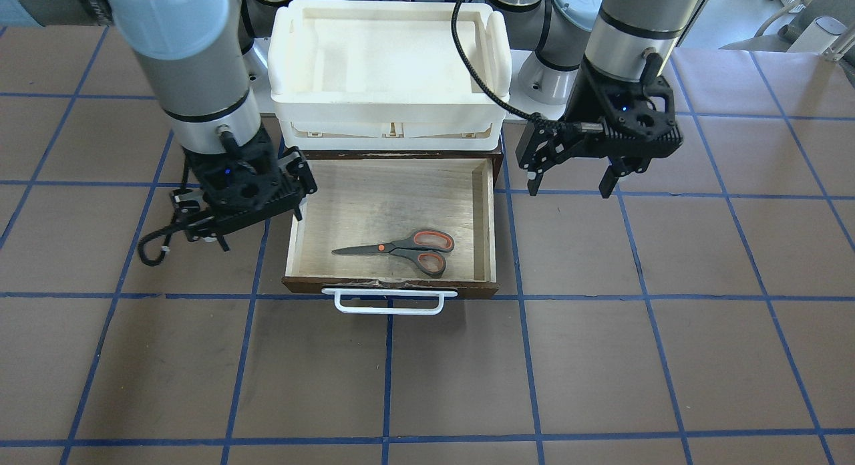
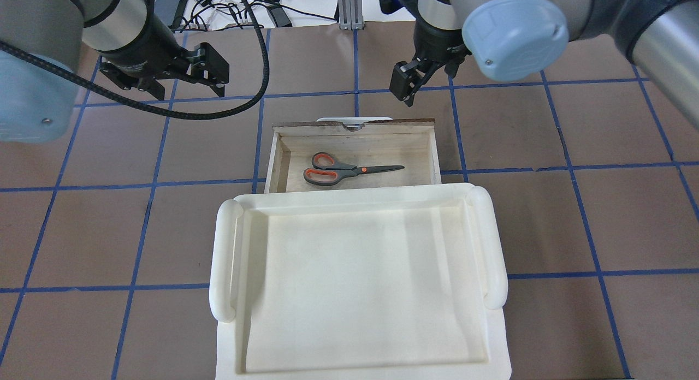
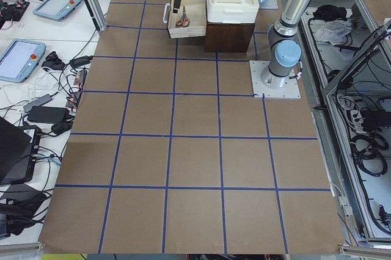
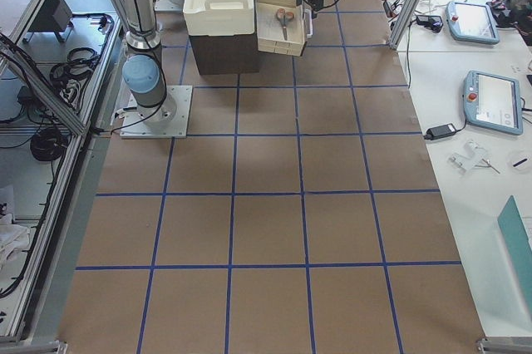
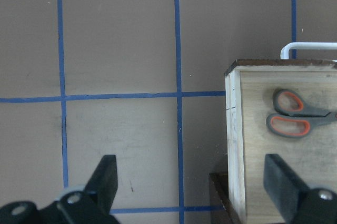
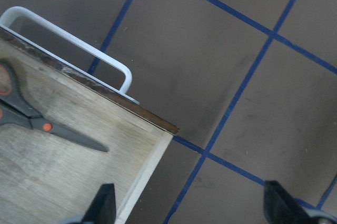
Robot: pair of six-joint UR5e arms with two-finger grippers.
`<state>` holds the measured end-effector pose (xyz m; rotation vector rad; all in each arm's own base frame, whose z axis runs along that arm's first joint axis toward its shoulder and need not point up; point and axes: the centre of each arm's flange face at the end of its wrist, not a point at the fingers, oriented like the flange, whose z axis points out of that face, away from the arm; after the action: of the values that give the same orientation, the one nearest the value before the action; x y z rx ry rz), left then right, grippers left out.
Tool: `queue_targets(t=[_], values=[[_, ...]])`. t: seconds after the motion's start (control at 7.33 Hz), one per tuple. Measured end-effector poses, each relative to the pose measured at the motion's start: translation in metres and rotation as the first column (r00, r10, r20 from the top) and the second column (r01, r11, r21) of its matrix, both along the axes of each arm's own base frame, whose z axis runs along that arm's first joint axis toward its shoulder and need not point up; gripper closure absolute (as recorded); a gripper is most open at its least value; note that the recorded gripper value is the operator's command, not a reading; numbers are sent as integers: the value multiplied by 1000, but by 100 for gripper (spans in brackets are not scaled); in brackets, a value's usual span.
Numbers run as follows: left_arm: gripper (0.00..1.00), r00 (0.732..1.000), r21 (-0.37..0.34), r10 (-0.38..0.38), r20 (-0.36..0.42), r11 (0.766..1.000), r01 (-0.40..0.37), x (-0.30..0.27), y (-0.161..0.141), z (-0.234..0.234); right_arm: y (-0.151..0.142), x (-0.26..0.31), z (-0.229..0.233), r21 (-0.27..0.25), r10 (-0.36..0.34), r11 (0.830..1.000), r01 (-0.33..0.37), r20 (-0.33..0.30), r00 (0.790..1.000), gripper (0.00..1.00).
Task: Put scissors in drawer and close it
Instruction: 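Raise the right gripper away from the drawer while the left arm moves toward it, then bring the left gripper above the drawer's front edge nearest the robot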
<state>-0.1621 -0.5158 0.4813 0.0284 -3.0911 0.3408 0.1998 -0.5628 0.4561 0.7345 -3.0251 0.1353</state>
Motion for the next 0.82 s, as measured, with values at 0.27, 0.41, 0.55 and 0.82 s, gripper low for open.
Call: queue_targets(t=[0.27,0.41,0.55,0.82], values=[[0,1000,-10,21,-17,1000,-21,-39,-32,-16,1,-50,14,22,-112,993,112,-2,994,0],[0,1000,-8,20,-19,1000,-20,-60,-48,-23,6,-65,18,45,-146,988,146,-6,989,0],[0,1000,-2,21,-13,1000,-21,-85,-62,-34,16,-72,23,79,-190,979,190,-11,982,0],[0,1000,6,26,-4,1000,-26,-132,-86,-60,33,-75,27,143,-297,944,298,-26,955,0]])
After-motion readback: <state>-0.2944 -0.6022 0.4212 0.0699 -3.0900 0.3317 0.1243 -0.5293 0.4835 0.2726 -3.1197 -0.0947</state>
